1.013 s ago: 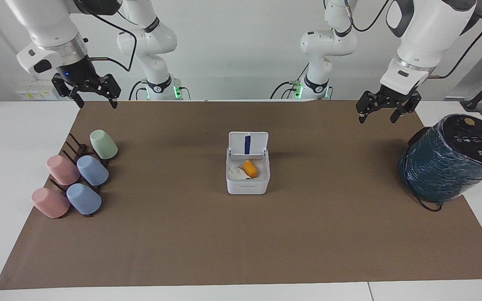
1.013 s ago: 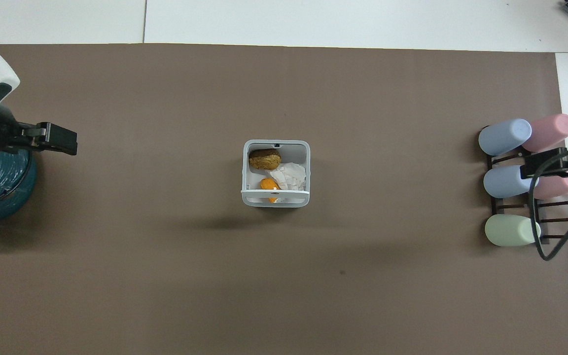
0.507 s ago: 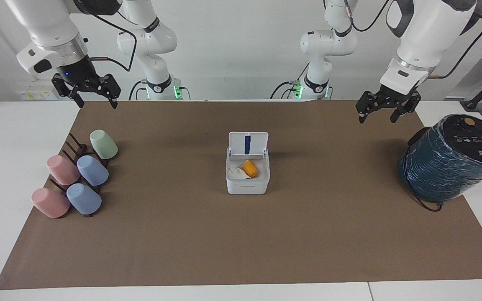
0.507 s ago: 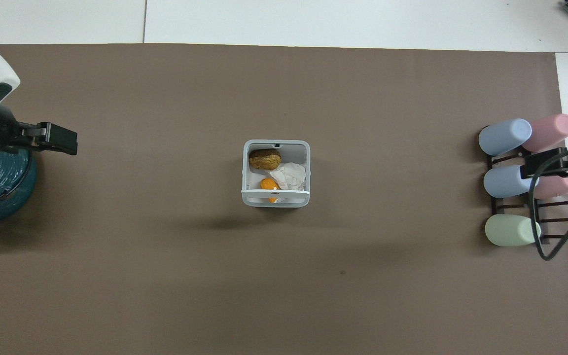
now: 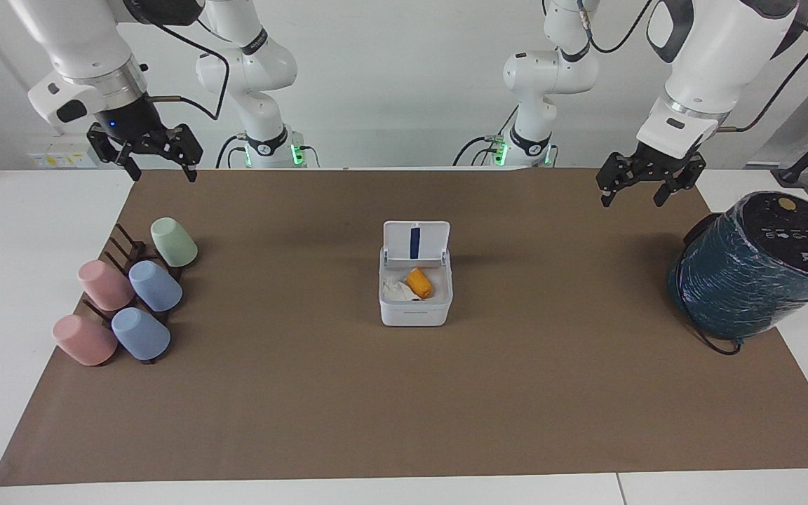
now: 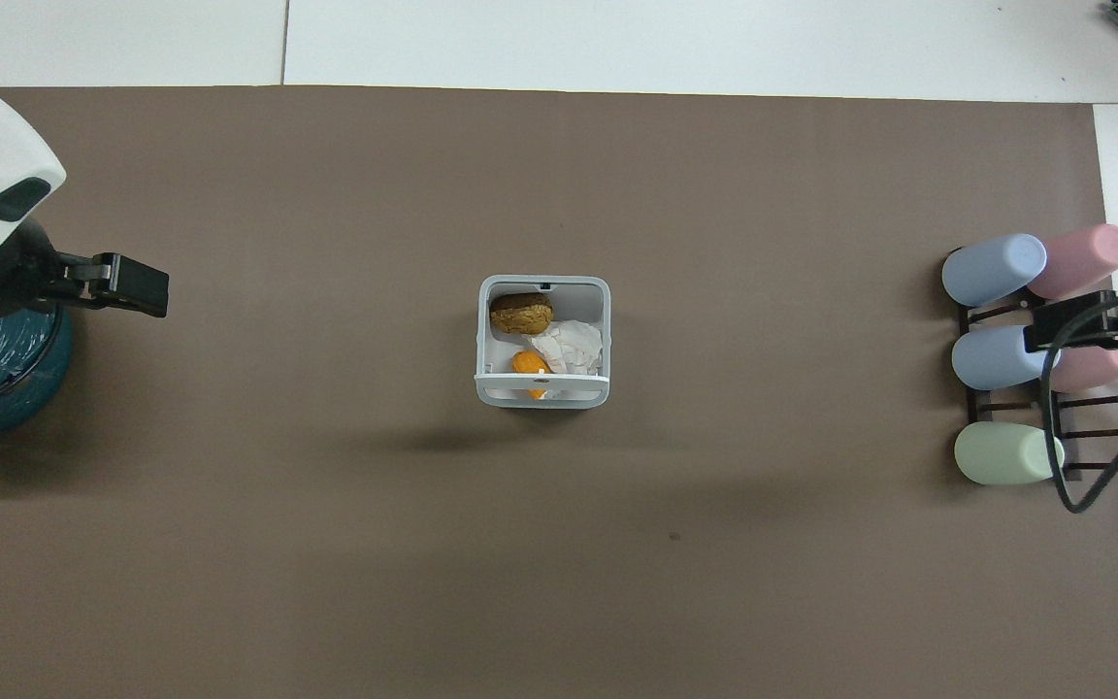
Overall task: Close trash can lid
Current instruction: 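Move the left gripper toward the white trash bin's raised lid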
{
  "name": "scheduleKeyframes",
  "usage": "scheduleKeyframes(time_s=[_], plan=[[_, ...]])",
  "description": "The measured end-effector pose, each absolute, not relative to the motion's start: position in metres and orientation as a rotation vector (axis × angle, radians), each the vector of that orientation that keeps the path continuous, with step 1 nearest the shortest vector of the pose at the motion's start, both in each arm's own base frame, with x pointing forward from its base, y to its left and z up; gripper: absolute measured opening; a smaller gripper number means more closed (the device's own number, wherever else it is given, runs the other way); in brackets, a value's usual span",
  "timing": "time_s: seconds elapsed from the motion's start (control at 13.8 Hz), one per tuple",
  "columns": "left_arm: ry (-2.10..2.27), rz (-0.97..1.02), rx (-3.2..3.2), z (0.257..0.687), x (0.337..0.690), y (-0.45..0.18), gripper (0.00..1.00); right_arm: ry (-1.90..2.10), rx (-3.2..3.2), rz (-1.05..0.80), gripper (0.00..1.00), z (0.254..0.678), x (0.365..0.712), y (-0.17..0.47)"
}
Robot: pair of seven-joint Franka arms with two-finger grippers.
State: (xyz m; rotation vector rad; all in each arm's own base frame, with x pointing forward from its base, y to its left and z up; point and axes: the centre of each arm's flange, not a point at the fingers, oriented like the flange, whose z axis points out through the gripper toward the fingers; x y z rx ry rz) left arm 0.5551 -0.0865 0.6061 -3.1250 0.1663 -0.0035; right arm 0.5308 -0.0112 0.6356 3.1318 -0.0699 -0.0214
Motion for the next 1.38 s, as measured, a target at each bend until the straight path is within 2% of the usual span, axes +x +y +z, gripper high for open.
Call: scheduleKeyframes(time_s=[0.22,0.29,0.36,0.43,0.51,0.58,0.65,0.94,1.38], plan=[[0.087,-0.045,-3.133,0.599,0.543,-0.130,1.00,-0.070,3.132,-0.021,1.00,0.636,0.531,-0.011],[0.002,-0.069,-3.139,0.595,0.536,-0.154,0.98,-0.070,3.132,-0.021,1.00,0.636,0.531,-0.011],[-0.081,-0.088,-3.145,0.590,0.529,-0.175,0.91,-0.070,3.132,-0.021,1.00,0.636,0.531,-0.011],[-0.164,-0.105,-3.150,0.586,0.522,-0.194,0.91,-0.070,3.132,-0.021,1.00,0.636,0.531,-0.011],[-0.249,-0.119,-3.156,0.581,0.515,-0.210,0.81,-0.070,3.132,-0.021,1.00,0.636,0.531,-0.011],[-0.333,-0.132,-3.160,0.576,0.510,-0.224,0.66,-0.070,3.132,-0.021,1.00,0.636,0.531,-0.011],[-0.411,-0.144,-3.162,0.571,0.505,-0.237,0.55,-0.070,3.132,-0.021,1.00,0.636,0.531,-0.011],[-0.645,-0.159,-3.156,0.549,0.481,-0.285,0.02,-0.070,3.132,-0.021,1.00,0.636,0.531,-0.011],[-0.813,-0.159,-3.165,0.529,0.452,-0.329,0.01,-0.070,3.132,-0.022,1.00,0.635,0.531,-0.011]])
